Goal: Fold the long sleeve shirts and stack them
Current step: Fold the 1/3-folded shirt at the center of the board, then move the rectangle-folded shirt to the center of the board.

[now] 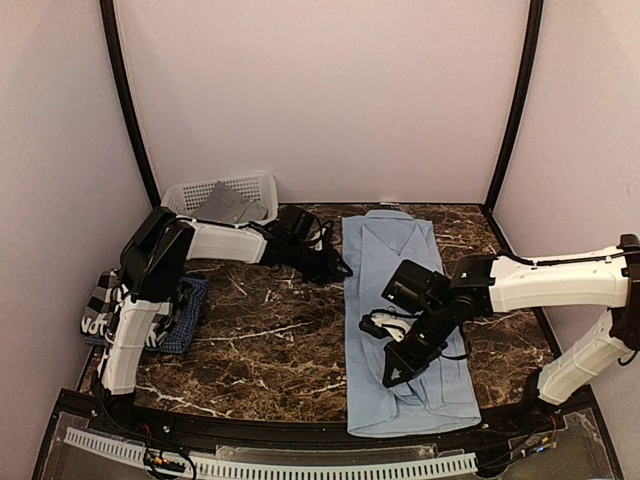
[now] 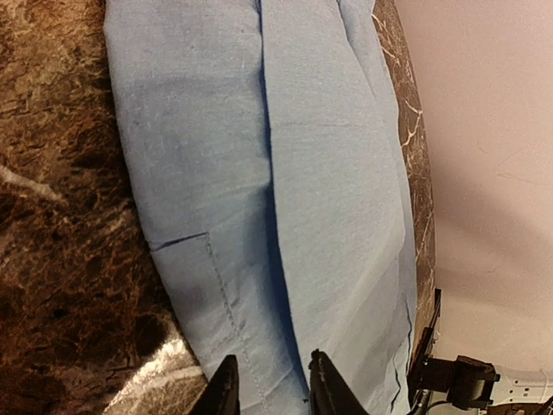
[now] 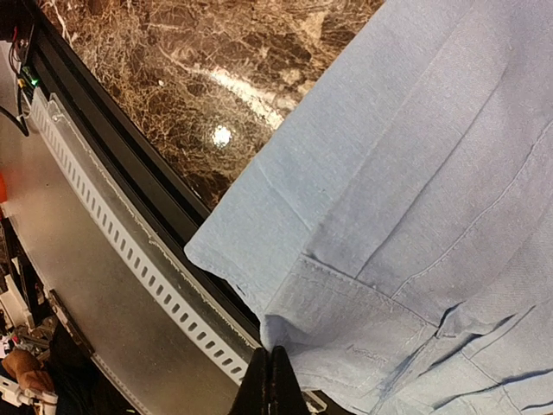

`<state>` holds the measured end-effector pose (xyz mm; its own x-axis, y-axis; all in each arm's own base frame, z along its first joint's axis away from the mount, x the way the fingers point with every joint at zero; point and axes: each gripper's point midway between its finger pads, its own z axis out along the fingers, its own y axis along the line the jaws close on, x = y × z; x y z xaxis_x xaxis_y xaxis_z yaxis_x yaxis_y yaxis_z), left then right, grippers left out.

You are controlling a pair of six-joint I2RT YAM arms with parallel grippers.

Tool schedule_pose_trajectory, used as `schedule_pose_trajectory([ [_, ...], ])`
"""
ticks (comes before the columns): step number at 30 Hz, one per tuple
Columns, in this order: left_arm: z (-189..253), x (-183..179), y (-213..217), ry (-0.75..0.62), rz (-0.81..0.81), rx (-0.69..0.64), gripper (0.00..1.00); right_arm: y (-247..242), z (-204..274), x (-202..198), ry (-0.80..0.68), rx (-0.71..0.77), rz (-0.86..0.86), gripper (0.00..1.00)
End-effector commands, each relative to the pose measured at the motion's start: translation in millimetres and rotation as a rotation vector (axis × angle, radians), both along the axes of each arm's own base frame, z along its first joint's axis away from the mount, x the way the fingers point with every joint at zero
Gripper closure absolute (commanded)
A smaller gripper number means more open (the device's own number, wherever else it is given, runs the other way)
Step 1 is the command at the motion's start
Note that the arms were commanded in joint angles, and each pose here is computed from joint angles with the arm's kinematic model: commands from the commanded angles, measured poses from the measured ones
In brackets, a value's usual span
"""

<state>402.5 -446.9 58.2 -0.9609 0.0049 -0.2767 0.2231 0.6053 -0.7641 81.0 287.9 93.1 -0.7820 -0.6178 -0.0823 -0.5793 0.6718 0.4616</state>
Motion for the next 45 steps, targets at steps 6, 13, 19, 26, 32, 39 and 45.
schedule_pose_trajectory([
  [6, 46.3, -5.7, 5.7, -0.080, -0.012, -0.048, 0.73, 23.0, -8.2, 12.3, -0.022, 0.048, -0.057, 1.00],
  [13, 43.1, -14.7, 12.8, -0.068, -0.013, -0.040, 0.73, 30.2, -12.3, 15.0, -0.022, 0.074, -0.070, 0.93],
  [19, 44.5, -24.2, 21.2, -0.065, -0.012, -0.032, 0.72, 32.8, 22.4, 34.3, -0.154, 0.150, -0.105, 0.53],
  [26, 39.0, -42.3, 33.9, -0.039, -0.016, -0.016, 0.72, 16.6, 64.9, 118.6, -0.371, 0.245, -0.290, 0.42],
  [32, 27.9, -60.3, 34.7, -0.003, -0.024, -0.005, 0.71, 1.5, 86.0, 217.9, -0.495, 0.341, -0.454, 0.53],
  [39, 21.8, -79.0, 34.6, 0.017, -0.030, 0.012, 0.71, 4.1, 69.2, 300.1, -0.456, 0.412, -0.523, 0.66],
  [45, 17.4, -93.8, 32.0, 0.036, -0.041, 0.015, 0.71, 3.3, 36.0, 344.1, -0.384, 0.430, -0.567, 0.70],
])
